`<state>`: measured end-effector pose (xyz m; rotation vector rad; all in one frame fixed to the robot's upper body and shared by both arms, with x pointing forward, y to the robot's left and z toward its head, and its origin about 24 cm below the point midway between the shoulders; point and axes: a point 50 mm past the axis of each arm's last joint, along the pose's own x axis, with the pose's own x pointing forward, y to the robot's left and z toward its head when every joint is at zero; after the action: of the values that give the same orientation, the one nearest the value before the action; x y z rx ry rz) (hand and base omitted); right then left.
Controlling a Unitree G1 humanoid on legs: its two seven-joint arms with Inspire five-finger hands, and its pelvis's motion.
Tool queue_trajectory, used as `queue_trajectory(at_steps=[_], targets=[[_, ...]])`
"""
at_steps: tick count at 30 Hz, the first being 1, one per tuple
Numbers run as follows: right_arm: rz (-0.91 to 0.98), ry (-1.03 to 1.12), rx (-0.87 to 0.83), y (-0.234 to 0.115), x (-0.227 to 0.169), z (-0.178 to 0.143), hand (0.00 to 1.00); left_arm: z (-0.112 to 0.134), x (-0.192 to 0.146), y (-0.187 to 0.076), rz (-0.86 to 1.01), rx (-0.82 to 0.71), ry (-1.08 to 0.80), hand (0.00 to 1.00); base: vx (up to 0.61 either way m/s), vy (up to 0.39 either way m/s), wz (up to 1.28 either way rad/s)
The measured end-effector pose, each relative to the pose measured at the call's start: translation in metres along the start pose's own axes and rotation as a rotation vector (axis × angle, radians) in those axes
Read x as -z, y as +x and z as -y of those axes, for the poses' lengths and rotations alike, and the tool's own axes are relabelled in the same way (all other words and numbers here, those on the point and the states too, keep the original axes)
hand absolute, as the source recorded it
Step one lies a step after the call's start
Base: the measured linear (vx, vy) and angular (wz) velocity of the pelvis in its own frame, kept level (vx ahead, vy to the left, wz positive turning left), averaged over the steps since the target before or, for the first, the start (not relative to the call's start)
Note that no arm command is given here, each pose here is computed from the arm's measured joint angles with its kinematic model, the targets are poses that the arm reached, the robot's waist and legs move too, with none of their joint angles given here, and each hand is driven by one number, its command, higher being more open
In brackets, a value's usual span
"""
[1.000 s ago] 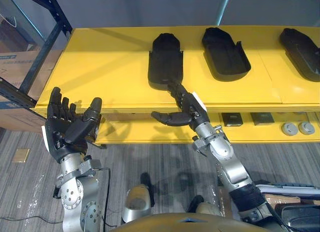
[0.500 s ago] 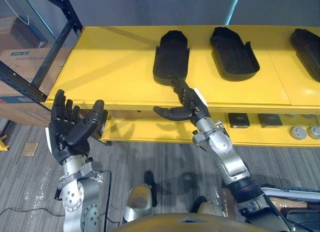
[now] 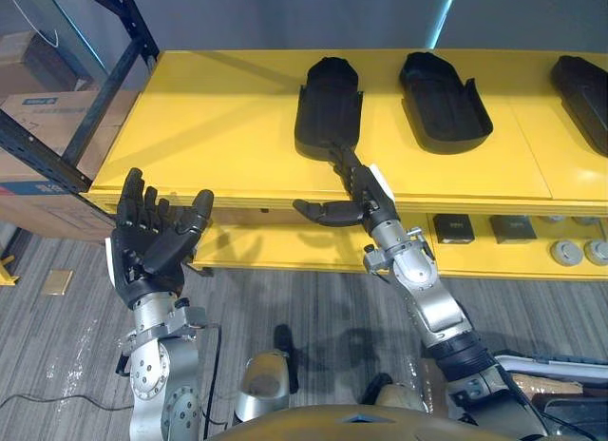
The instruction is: Walk over and take three plastic housings, then place them on the shelf
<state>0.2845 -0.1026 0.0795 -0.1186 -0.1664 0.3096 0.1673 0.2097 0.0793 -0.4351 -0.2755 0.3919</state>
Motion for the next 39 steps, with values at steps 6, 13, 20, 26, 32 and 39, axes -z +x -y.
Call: queue_trajectory(at_steps=[6,13,20,26,32,39], targets=[[0.002,0.013,-0.071,-0.002,0.000,-0.019,1.00,0.000,0.000,0.000,-0.001,0.003,-0.002,1.00,0.05,-0.010,-0.28],[-0.051,-0.020,-0.108,-0.004,0.012,-0.026,1.00,-0.004,0.005,-0.001,-0.029,-0.018,0.009,1.00,0.02,-0.005,-0.04],[-0.092,-0.031,-0.078,-0.005,0.022,-0.024,1.00,-0.006,0.011,-0.003,-0.064,-0.027,0.015,1.00,-0.01,0.001,0.12],[-0.105,-0.044,-0.029,-0.004,0.025,-0.020,1.00,-0.006,0.011,-0.003,-0.067,-0.033,0.016,1.00,-0.04,0.008,0.14],[-0.134,-0.051,0.009,-0.003,0.031,-0.014,1.00,-0.007,0.022,-0.006,-0.117,-0.044,0.016,1.00,-0.01,0.001,0.07],[-0.147,-0.057,0.050,-0.001,0.034,-0.007,1.00,-0.004,0.025,-0.007,-0.128,-0.038,0.011,1.00,-0.01,-0.003,0.06]])
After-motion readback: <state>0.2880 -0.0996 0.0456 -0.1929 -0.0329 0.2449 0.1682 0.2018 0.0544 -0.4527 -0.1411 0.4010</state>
